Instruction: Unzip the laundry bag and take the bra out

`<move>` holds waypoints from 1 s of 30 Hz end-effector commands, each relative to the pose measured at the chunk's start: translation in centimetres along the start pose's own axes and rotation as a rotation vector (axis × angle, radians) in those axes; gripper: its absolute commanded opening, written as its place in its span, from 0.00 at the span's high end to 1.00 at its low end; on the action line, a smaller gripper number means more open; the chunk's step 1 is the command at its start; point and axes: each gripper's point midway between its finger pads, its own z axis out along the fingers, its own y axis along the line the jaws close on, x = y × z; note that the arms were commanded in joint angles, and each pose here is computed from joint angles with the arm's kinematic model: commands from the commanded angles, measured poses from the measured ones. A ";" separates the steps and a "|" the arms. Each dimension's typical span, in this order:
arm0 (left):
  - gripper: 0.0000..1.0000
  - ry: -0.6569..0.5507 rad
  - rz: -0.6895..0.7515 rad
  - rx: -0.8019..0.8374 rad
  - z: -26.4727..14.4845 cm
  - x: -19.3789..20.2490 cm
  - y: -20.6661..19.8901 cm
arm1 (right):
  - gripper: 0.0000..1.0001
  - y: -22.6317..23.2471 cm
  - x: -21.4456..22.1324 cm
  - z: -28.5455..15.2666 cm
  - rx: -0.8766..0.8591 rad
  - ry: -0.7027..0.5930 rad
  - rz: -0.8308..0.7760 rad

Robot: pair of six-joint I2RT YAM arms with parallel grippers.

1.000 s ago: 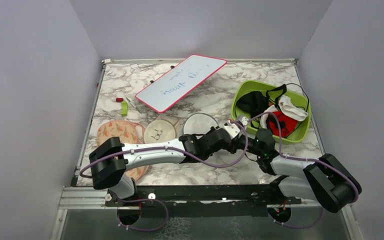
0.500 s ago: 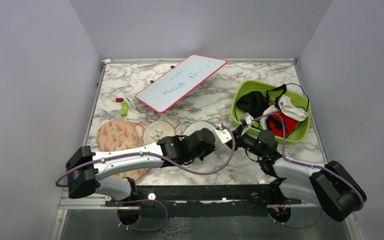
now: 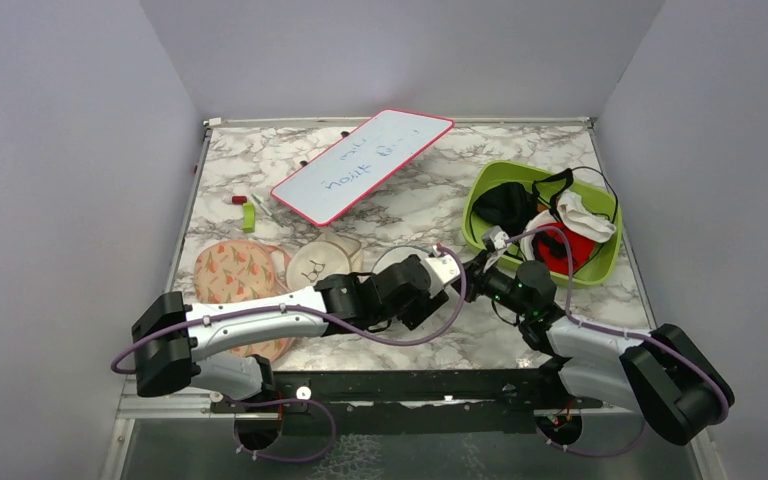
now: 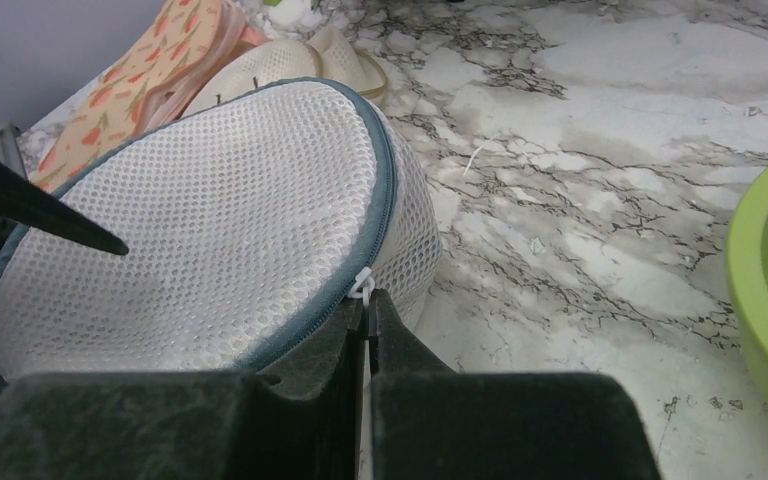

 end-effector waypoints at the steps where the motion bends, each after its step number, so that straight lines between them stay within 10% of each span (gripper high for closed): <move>1: 0.50 -0.067 -0.128 -0.086 0.5 -3.4 0.6 | 0.99 0.6 -0.2 -0.1 -0.034 -0.007 -0.036; 18: 0.27 -0.099 -0.213 -0.156 1.6 -7.1 1.0 | 0.99 2.8 -6.4 -1.2 -0.032 -0.016 0.013; 30: 0.50 -0.110 -0.223 -0.198 0.8 -6.9 2.0 | 0.99 3.5 -5.8 -2.6 -0.036 0.075 0.006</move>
